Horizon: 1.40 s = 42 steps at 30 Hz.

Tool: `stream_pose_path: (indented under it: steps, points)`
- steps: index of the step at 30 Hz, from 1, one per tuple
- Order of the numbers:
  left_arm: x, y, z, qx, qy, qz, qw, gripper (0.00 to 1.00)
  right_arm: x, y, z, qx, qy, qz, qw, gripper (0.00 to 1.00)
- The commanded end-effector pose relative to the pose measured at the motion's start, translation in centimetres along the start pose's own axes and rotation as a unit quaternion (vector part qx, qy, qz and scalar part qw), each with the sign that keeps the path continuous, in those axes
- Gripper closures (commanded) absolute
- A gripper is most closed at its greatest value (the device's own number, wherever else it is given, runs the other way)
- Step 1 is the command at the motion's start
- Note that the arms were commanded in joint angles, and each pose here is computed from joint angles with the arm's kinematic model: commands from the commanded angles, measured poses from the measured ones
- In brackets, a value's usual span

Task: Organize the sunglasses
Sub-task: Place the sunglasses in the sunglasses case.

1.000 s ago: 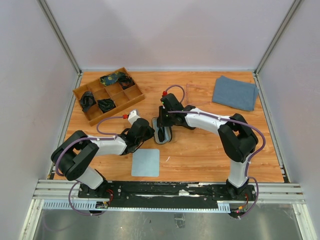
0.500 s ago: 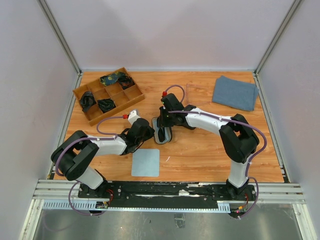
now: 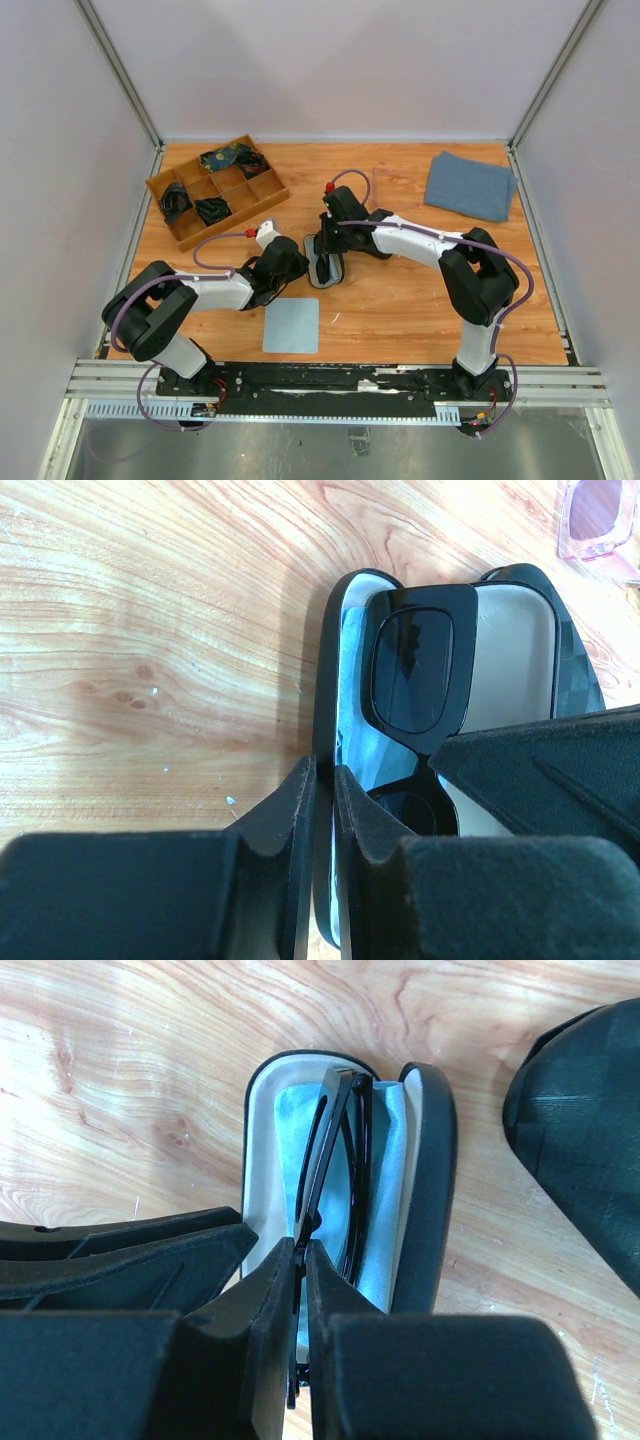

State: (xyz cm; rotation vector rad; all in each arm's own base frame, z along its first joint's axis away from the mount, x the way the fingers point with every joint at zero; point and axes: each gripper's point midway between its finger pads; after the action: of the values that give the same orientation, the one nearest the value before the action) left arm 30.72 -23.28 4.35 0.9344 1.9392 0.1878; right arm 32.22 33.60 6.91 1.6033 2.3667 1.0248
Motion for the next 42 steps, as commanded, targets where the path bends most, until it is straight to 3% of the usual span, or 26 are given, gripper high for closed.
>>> stream_pose_path:
  steps: [1, 28, 42]
  points:
    - [-0.9, 0.2, -0.4, -0.008, -0.017, -0.002, 1.0, 0.85, -0.2, 0.4, 0.1, -0.002, 0.004, 0.004, 1.0, 0.9]
    - [-0.7, 0.1, -0.2, -0.007, -0.014, -0.002, 1.0, 0.85, -0.5, 1.9, -3.2, -0.031, -0.008, -0.02, 0.999, 0.84]
    - [-0.7, 0.2, -0.2, -0.009, -0.014, -0.002, 1.0, 0.85, 0.3, -1.8, -3.6, 0.015, 0.018, -0.054, 0.998, 0.83]
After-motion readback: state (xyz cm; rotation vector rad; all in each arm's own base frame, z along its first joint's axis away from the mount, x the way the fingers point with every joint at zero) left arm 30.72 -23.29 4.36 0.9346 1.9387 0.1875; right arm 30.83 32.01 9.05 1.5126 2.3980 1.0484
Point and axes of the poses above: each gripper's point midway between its finger pads, its own z axis out along the fingers, its own x axis along the line the jaws close on, y = z × x, and after that the axes turned 11 degrees about -z, right-handed
